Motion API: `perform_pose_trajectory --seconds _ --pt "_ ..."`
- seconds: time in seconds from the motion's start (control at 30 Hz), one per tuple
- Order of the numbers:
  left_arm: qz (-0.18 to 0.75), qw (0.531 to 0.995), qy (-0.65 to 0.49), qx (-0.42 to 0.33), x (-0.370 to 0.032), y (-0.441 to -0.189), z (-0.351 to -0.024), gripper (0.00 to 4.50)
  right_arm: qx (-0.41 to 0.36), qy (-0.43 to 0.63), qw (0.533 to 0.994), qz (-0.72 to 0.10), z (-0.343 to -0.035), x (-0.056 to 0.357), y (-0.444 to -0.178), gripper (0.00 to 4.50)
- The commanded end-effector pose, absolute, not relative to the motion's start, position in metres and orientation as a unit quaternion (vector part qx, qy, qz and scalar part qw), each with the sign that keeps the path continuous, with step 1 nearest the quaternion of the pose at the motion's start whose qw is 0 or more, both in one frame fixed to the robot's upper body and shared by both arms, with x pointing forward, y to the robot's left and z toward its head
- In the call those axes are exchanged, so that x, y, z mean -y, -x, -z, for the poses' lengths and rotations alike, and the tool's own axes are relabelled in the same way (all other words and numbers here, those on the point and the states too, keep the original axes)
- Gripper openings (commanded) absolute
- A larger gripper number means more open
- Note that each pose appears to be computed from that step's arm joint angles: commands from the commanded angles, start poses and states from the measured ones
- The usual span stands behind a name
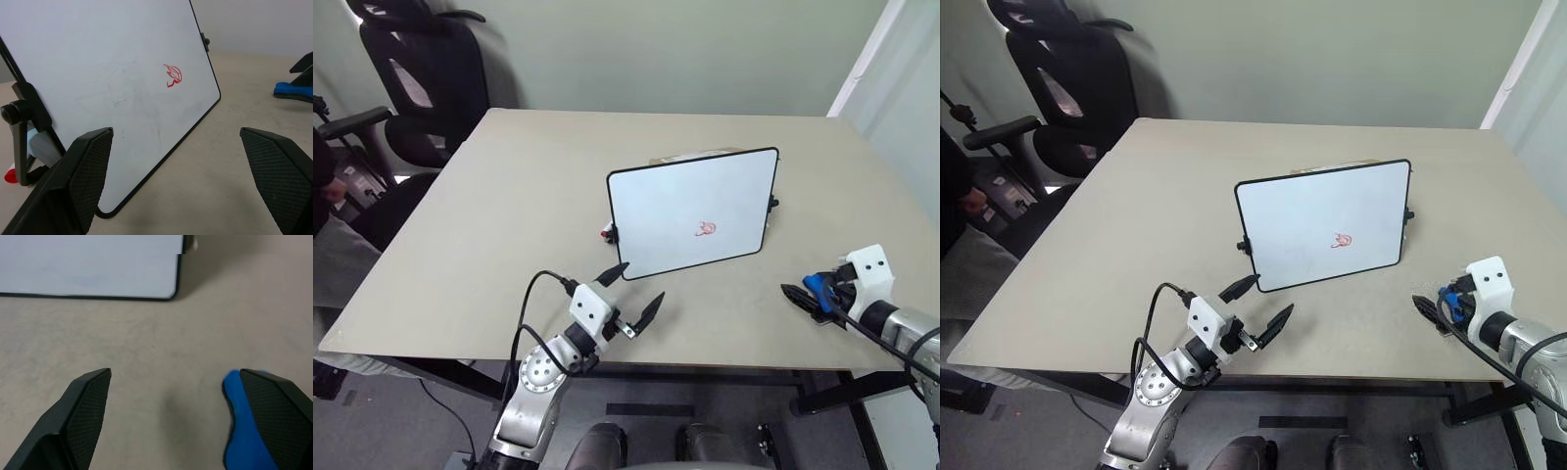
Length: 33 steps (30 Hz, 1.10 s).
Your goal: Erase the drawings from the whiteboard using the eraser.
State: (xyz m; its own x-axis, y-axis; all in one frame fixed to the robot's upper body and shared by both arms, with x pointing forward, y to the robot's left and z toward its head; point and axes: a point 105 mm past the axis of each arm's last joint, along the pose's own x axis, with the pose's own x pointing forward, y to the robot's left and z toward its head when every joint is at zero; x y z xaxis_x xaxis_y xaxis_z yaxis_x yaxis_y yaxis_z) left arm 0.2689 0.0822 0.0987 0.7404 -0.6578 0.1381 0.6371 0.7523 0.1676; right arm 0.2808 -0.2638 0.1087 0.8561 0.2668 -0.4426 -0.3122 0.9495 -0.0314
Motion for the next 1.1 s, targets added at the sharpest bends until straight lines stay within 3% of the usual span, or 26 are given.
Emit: perform_pose_trajectory --seconds 0.03,0.47,0.8,0.9,1.07,1.1 --pt "0.348 0.929 -0.052 0.112 -0.08 -0.266 -0.106 4.5 -0.226 0.049 0.964 -0.13 -0.12 0.276 -0.288 4.47" --pt "0.348 0.93 -0.042 0.109 -0.074 -0.259 -0.103 4.5 -0.329 0.048 0.941 -0.061 -0.107 0.319 -0.304 4.47" --pt "0.346 0.931 -0.035 0.108 -0.071 -0.257 -0.101 4.5 -0.353 0.057 0.93 -0.082 -0.104 0.325 -0.305 4.47" --pt "0.343 0.932 -0.033 0.108 -0.072 -0.256 -0.102 4.5 -0.355 0.059 0.929 -0.087 -0.102 0.324 -0.305 3.95" --pt "0.341 0.933 -0.032 0.109 -0.074 -0.256 -0.102 4.5 -0.357 0.064 0.927 -0.096 -0.102 0.32 -0.307 2.26" --pt "0.34 0.934 -0.032 0.109 -0.074 -0.256 -0.102 4.5 -0.359 0.068 0.925 -0.1 -0.101 0.32 -0.306 2.26"
